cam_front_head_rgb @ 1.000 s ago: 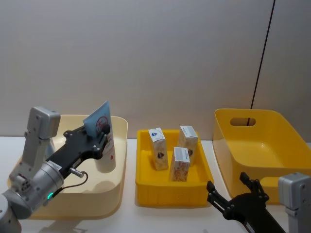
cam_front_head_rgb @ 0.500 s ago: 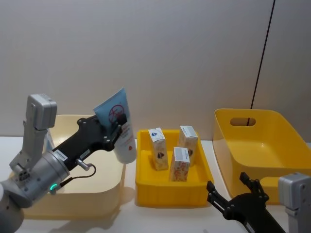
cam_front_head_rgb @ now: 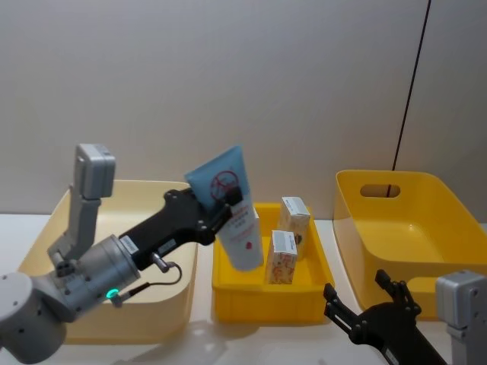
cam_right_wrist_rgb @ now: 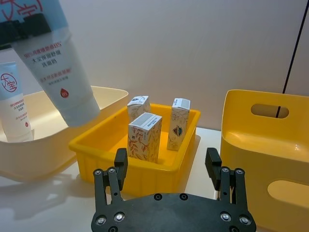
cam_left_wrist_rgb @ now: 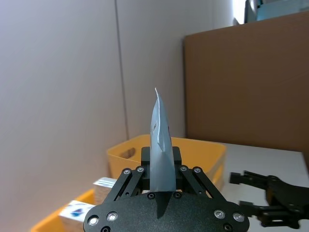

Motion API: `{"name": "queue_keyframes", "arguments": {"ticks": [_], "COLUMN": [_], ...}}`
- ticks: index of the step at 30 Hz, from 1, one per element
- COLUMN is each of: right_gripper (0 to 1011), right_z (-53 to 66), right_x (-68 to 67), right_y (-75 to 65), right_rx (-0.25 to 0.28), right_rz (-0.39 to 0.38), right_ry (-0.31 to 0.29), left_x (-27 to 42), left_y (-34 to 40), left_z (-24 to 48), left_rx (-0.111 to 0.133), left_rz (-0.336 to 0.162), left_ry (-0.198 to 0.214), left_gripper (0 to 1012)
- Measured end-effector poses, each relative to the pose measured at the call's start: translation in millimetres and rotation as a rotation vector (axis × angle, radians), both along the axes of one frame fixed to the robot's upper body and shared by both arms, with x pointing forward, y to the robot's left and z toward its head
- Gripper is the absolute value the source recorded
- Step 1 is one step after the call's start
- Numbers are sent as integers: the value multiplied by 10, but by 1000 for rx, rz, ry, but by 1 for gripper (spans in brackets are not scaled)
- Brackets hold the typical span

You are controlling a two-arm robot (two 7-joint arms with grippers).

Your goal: Bimanual collaborative sorting of washing and personal care products

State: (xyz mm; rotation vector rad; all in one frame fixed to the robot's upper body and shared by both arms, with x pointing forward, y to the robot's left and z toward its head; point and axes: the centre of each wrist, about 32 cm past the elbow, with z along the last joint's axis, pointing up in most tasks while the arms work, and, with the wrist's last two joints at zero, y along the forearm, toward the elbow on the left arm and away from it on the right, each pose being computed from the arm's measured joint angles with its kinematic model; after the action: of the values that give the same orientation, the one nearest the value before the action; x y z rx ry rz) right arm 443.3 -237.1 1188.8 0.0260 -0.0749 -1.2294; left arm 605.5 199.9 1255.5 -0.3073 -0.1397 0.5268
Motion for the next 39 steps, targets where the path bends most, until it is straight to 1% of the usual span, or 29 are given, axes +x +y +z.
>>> {"name": "queue_keyframes", "arguments": {"ticks": [1,2,5,6,8,9,12,16,22,29,35,39], "right_gripper": [1001,1001,1001,1001,1001,1001,1001,1001,1001,1001,1001,1001], "right_z": [0,0,0,0,0,0,0,0,2,28,88,132], "right_x": [0,0,0,0,0,0,0,0,-1,-2,27,60], "right_y": [0,0,0,0,0,0,0,0,-3,-19,7,59], "right_rx": [0,0,0,0,0,0,0,0,-1,-15,-46,-77], "right_rz": [0,0,0,0,0,0,0,0,5,49,107,133], "right_ry": [0,0,0,0,0,0,0,0,0,1,7,10], "left_x": [4,12,20,23,24,24,26,26,27,26,26,26], "left_y": [-18,-55,-97,-127,-162,-162,-216,-252,-292,-318,-333,-339], "left_z": [-6,-19,-33,-41,-52,-52,-66,-76,-86,-95,-99,-101], "left_rx": [-2,-2,-3,-2,-1,-1,0,1,3,3,4,4], "left_rz": [-9,-26,-43,-53,-62,-62,-75,-84,-94,-100,-104,-105], "left_ry": [7,17,29,36,43,43,50,56,61,65,67,68], "left_gripper": [227,227,226,229,229,227,226,229,227,226,227,229]}}
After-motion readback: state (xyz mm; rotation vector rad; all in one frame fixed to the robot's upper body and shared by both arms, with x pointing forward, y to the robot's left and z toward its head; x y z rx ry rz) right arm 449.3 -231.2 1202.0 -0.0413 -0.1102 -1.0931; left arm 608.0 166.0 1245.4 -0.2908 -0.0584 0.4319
